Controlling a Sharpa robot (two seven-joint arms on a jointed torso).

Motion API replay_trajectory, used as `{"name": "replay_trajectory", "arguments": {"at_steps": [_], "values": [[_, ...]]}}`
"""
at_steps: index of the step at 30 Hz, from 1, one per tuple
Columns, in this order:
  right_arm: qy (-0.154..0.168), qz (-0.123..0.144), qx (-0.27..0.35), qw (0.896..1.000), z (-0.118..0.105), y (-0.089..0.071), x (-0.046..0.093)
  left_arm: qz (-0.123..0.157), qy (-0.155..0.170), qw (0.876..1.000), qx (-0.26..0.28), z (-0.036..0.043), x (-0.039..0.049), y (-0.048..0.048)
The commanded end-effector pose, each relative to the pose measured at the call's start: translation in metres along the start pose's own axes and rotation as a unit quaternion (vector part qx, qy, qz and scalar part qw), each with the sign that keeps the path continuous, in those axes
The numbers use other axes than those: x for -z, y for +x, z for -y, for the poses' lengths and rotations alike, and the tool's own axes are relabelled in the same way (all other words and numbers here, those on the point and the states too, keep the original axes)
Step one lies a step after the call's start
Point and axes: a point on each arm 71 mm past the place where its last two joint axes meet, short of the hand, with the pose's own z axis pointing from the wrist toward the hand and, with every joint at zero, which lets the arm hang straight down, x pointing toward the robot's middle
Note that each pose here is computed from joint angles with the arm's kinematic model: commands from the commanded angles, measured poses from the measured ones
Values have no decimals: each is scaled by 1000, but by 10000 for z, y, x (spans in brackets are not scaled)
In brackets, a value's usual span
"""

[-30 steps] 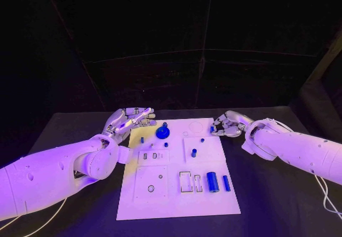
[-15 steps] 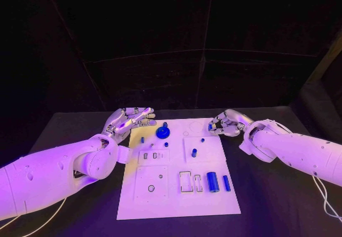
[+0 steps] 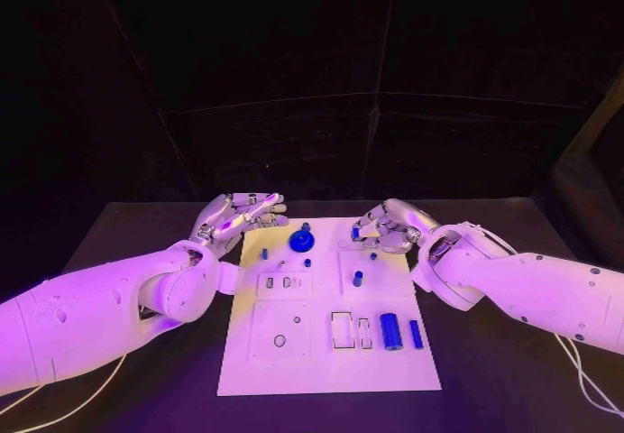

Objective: Assemble the parts on the task board

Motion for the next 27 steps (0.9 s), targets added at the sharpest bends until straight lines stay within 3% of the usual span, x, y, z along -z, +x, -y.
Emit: {"name": "replay_trajectory", "arguments": {"at_steps": [1, 9, 16, 27], "values": [[16, 10, 45, 999, -108, 57, -62, -4, 1, 1000, 3, 7, -12, 4], [-3, -20, 65, 998, -436, 340, -242, 3, 2, 1000, 0, 3, -23, -40], [-29, -44, 88, 995, -679, 612, -313, 9, 3, 1000, -3, 6, -32, -82], [-41, -70, 115, 990, -761, 914, -299, 6, 3, 1000, -2, 6, -39, -60]]}}
